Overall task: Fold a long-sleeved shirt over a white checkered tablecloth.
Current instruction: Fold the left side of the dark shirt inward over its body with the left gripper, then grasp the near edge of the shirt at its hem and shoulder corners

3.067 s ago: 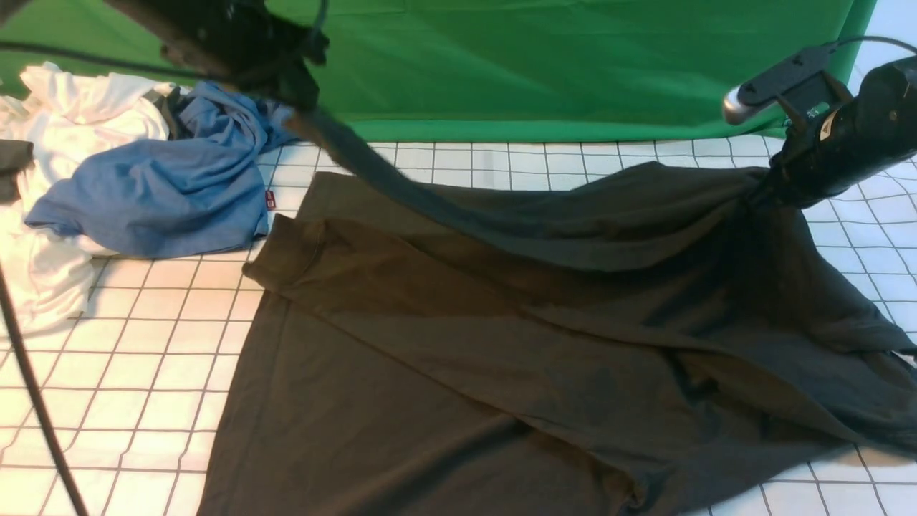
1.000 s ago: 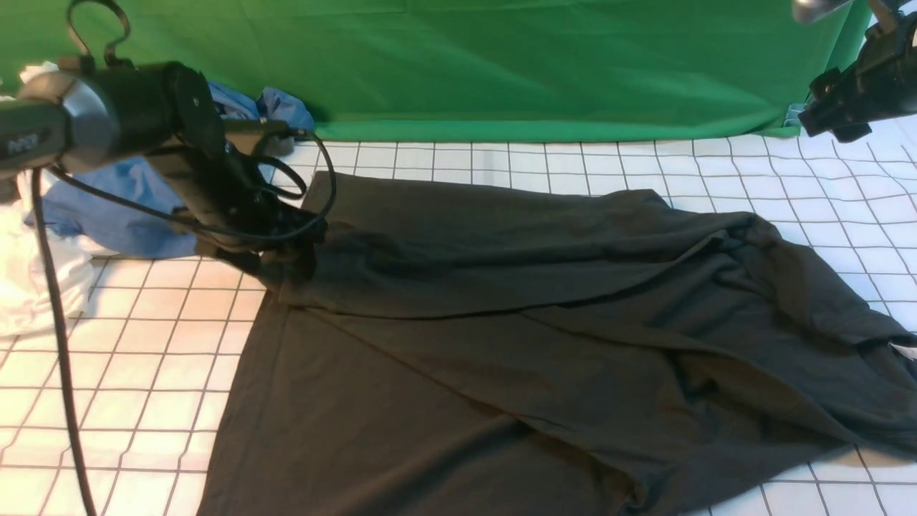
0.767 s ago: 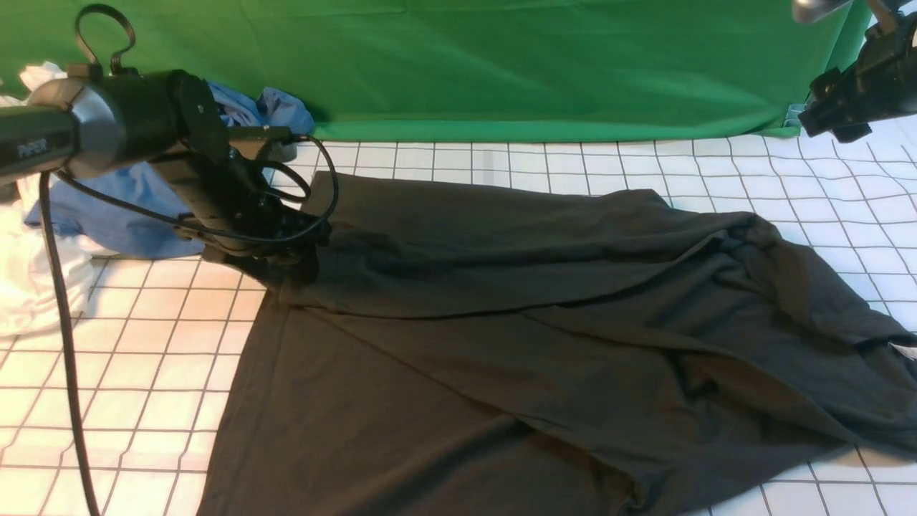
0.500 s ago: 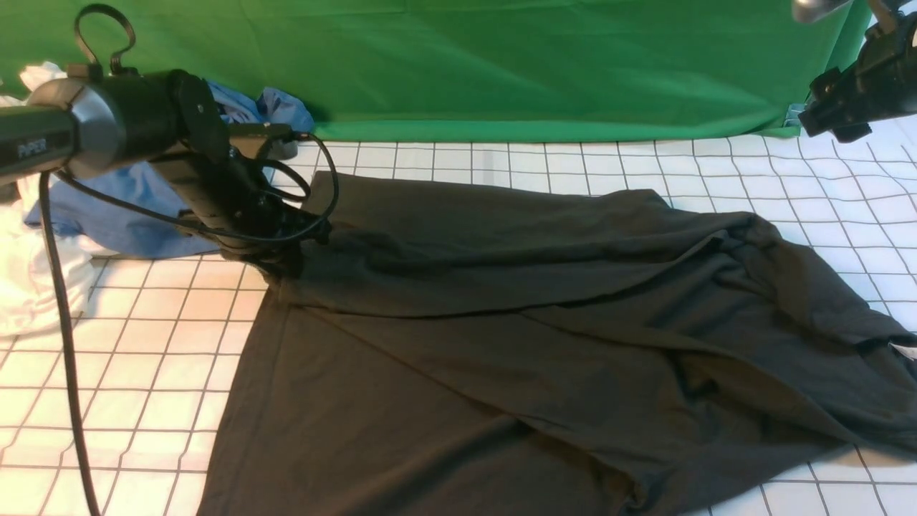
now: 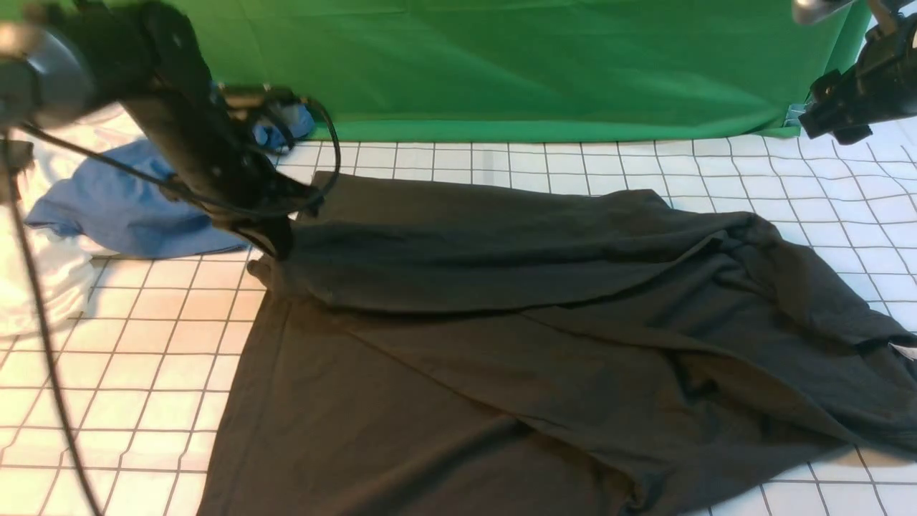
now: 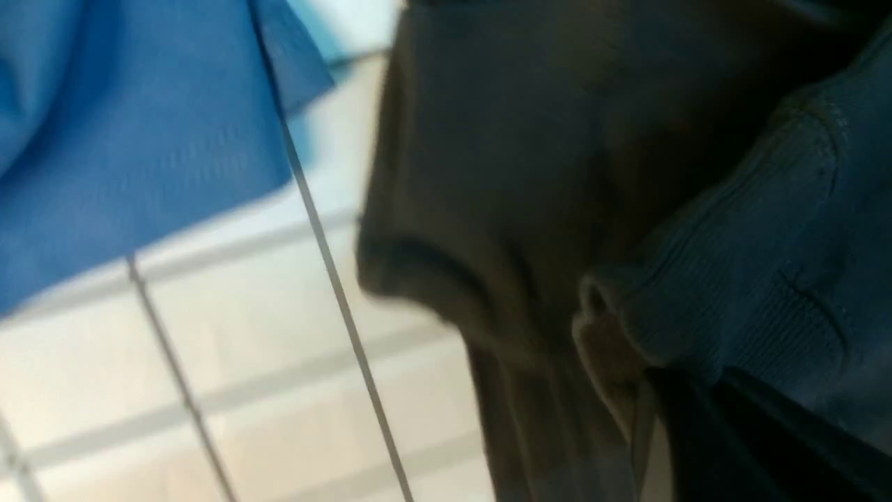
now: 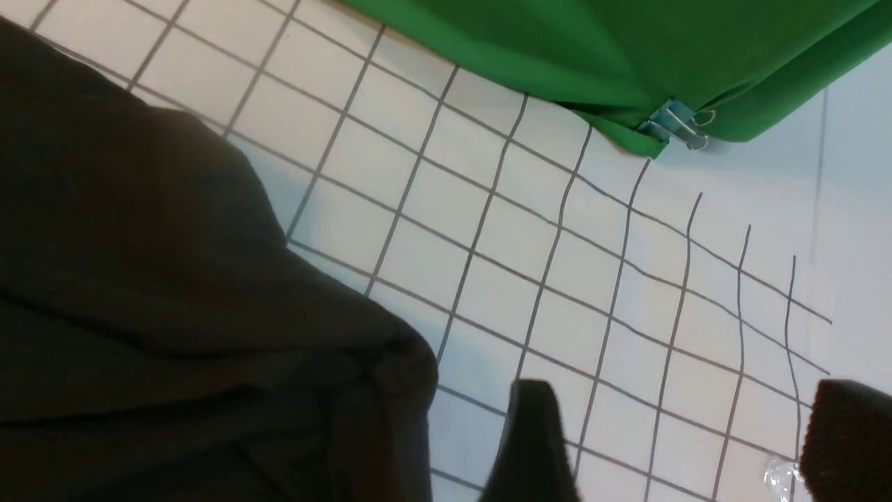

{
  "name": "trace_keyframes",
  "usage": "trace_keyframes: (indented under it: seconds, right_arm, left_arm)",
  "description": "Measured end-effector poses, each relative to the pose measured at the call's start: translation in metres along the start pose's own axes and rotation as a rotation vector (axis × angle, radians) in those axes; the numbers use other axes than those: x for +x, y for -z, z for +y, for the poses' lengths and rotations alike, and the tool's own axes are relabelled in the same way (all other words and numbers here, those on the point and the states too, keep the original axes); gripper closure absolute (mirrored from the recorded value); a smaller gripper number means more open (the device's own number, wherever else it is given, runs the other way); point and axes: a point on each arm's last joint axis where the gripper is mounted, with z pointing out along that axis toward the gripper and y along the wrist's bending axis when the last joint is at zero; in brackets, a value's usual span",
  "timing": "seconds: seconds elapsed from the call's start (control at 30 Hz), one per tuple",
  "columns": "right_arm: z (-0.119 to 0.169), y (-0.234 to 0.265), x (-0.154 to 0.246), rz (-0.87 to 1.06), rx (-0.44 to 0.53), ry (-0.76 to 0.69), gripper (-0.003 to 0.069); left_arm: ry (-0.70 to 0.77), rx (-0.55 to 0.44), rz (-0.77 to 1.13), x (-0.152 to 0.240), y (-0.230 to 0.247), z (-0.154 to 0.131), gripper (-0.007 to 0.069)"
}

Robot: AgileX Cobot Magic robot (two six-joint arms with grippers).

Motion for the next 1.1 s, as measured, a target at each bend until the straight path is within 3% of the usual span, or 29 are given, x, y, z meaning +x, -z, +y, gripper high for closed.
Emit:
trace_keyframes:
  seconds: [0.17, 0.47, 0.5, 0.67, 0.7, 0.73, 0.83, 0.97, 1.1]
  right_arm:
    - [0.000, 0.000, 0.000, 0.004, -0.001, 0.000, 0.0142]
    - [0.001, 0.001, 0.004, 0.040, -0.012, 0.026, 0.0141]
    - [0.001, 0.002, 0.004, 0.047, -0.014, 0.038, 0.0141]
    - [-0.004, 0.028, 0.004, 0.054, -0.007, 0.094, 0.0141]
    - [-0.004, 0.029, 0.004, 0.054, -0.007, 0.099, 0.0141]
    - [-0.005, 0.042, 0.004, 0.058, -0.006, 0.105, 0.0141]
    - [-0.001, 0.067, 0.004, 0.067, -0.017, 0.125, 0.0141]
    - [0.010, 0.091, 0.003, 0.080, -0.048, 0.153, 0.0141]
    - [0.025, 0.126, 0.000, 0.050, -0.080, 0.190, 0.0141]
  left_arm:
    - [-0.005, -0.013, -0.006, 0.015, 0.018, -0.006, 0.0657]
    - [0.024, -0.095, 0.018, 0.037, -0.023, 0.008, 0.0631]
    - [0.020, -0.101, 0.010, 0.036, -0.024, 0.009, 0.0612]
    - [-0.023, -0.106, -0.001, 0.029, -0.004, 0.005, 0.0373]
    - [-0.025, -0.107, -0.009, 0.027, 0.000, 0.005, 0.0362]
    - [-0.039, -0.104, -0.012, 0.026, 0.018, -0.001, 0.0278]
    - [-0.092, -0.106, -0.009, 0.029, 0.049, -0.022, 0.0189]
    - [-0.198, -0.076, 0.001, 0.043, 0.063, -0.066, 0.0186]
    - [-0.383, -0.001, 0.140, 0.086, 0.044, -0.133, 0.0220]
